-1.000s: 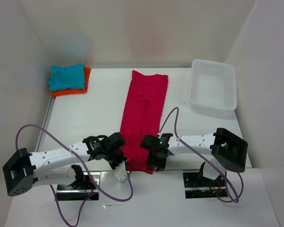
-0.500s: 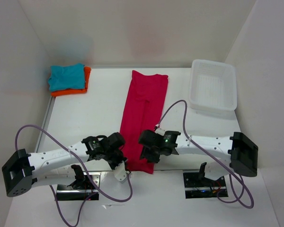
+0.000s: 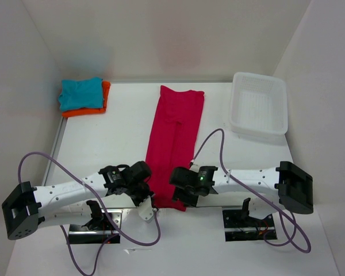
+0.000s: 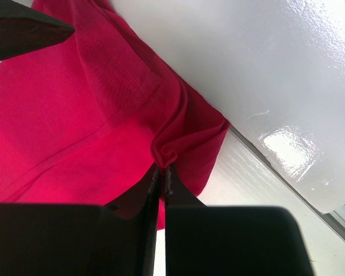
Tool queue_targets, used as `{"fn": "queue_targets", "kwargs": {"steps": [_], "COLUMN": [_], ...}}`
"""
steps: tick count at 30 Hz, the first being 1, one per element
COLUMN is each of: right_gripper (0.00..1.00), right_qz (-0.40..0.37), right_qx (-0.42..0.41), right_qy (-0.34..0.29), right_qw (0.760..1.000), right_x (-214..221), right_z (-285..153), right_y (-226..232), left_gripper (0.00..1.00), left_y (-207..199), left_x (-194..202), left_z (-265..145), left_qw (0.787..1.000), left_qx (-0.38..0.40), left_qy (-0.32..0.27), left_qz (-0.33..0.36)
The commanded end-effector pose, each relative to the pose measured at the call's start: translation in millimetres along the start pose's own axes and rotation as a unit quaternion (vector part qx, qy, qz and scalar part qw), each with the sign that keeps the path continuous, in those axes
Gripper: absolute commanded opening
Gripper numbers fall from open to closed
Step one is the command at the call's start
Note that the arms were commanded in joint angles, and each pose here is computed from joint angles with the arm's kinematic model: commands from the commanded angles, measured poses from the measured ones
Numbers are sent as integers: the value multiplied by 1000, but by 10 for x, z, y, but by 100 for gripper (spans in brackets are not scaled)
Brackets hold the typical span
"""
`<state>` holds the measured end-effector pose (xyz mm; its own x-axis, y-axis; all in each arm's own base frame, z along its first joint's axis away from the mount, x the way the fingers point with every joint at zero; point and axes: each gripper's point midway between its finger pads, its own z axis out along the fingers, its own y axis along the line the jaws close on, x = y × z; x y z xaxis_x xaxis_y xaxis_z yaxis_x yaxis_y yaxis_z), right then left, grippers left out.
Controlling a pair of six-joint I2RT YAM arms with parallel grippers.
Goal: Fold and stack the t-shirts
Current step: Grab the bottom of the folded rectangular tshirt with both arms
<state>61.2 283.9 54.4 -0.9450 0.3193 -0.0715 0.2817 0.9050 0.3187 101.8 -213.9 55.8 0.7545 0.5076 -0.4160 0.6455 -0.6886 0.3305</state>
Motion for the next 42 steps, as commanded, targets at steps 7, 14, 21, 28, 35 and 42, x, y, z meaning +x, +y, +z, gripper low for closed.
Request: {"fn": "queue_targets", "kwargs": {"steps": [7,14,21,28,35,42], "right_gripper": [56,56,64,65,64,45], "right_qz": [4,3,3,6,5,5], "right_qx": [9,13,22,34,49,44], "right_qy": [6,20,20,15,14,2], "right_qw": [1000,1000,1000,999,999,999], "right_x": [58,176,205,198,211,125], "right_z": [-31,-59,-24,107,243,255], "right_y": [-71,-145,-195,-224,-217,-112], "left_gripper": [2,2,2,2,2,2], "left_y": [-81,-108,-108,-108,-108,-111], "left_x": [-60,-54,-54,-54,-54,-70], "left_z": [-4,-1,-1,-1,-1,2], "left_qw": [1000,1000,1000,1000,1000,1000], "left_qx": [6,6,6,6,6,7], "left_qy": [-19,-19,-19,-19,-19,-24], "left_qz": [-5,-9,-9,-9,-9,-9]}}
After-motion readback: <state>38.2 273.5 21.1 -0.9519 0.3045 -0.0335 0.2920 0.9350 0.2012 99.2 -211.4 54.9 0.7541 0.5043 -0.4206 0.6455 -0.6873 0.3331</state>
